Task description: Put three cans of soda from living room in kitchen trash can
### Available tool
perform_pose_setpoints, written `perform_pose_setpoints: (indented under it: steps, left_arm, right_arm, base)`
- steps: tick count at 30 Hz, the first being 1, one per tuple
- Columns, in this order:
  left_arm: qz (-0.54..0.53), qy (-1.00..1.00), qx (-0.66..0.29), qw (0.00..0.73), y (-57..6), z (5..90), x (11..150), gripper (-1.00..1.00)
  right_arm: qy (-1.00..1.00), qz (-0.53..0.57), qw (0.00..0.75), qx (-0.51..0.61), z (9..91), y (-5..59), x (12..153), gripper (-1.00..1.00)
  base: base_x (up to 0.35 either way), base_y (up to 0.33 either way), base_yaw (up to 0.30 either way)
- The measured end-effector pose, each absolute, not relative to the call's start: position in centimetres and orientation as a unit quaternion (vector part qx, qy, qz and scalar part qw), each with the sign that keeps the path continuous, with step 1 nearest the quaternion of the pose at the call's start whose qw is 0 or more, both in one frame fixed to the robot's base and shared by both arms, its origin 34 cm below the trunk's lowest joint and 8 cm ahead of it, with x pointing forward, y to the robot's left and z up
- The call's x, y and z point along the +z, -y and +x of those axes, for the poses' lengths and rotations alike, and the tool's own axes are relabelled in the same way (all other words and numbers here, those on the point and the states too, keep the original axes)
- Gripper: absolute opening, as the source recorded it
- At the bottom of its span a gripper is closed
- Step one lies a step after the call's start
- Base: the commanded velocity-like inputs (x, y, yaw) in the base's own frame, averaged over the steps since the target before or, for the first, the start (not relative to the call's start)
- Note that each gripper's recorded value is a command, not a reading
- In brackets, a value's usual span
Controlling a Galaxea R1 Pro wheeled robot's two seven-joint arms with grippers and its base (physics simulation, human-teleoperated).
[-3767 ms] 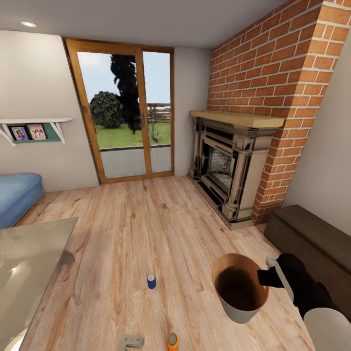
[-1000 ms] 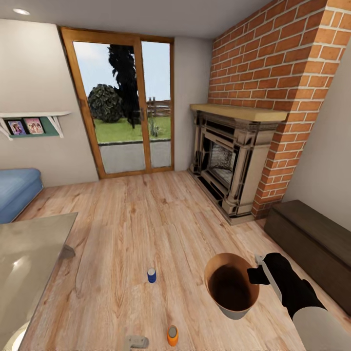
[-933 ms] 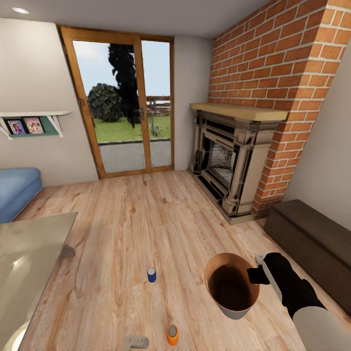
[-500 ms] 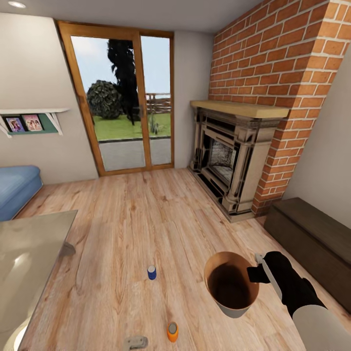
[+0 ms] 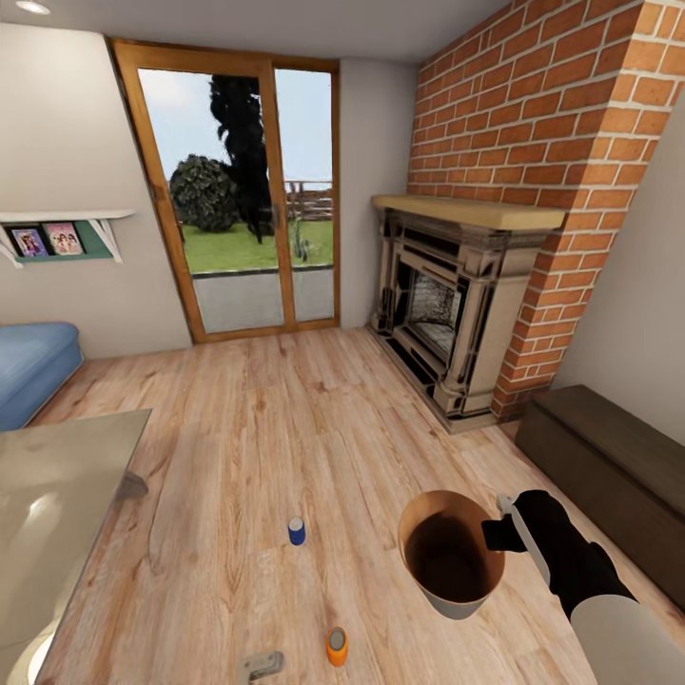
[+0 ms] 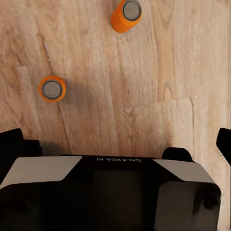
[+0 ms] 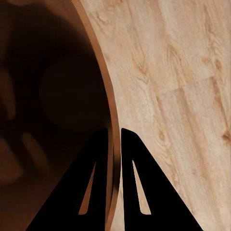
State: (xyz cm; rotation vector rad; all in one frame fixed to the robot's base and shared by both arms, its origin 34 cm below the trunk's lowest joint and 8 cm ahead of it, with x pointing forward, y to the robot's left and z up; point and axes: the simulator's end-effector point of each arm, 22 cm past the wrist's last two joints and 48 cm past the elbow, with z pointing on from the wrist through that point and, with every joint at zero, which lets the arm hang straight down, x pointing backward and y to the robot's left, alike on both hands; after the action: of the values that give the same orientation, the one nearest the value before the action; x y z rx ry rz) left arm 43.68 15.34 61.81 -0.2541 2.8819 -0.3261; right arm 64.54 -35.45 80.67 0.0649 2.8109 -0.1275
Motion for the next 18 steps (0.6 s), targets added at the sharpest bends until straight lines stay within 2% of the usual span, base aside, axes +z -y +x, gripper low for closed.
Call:
perform_pose_setpoints:
  steps: [7, 18]
  left_arm:
    - [-0.092, -0.983, -0.113, 0.112, -15.33, 43.53, 61.66, 1.0]
    - [-0.094, -0.983, -0.113, 0.112, -15.32, 43.56, 61.65, 1.0]
  right_arm:
    - [-0.986, 0.023, 0.162, -0.039, 64.57, 35.21, 80.47, -1.0]
    - [-0.986, 0.022, 0.161, -0.041, 64.51, 35.32, 80.38, -1.0]
  base:
    - [0.0, 0.0, 0.058]
    - [0.0, 0.0, 0.007]
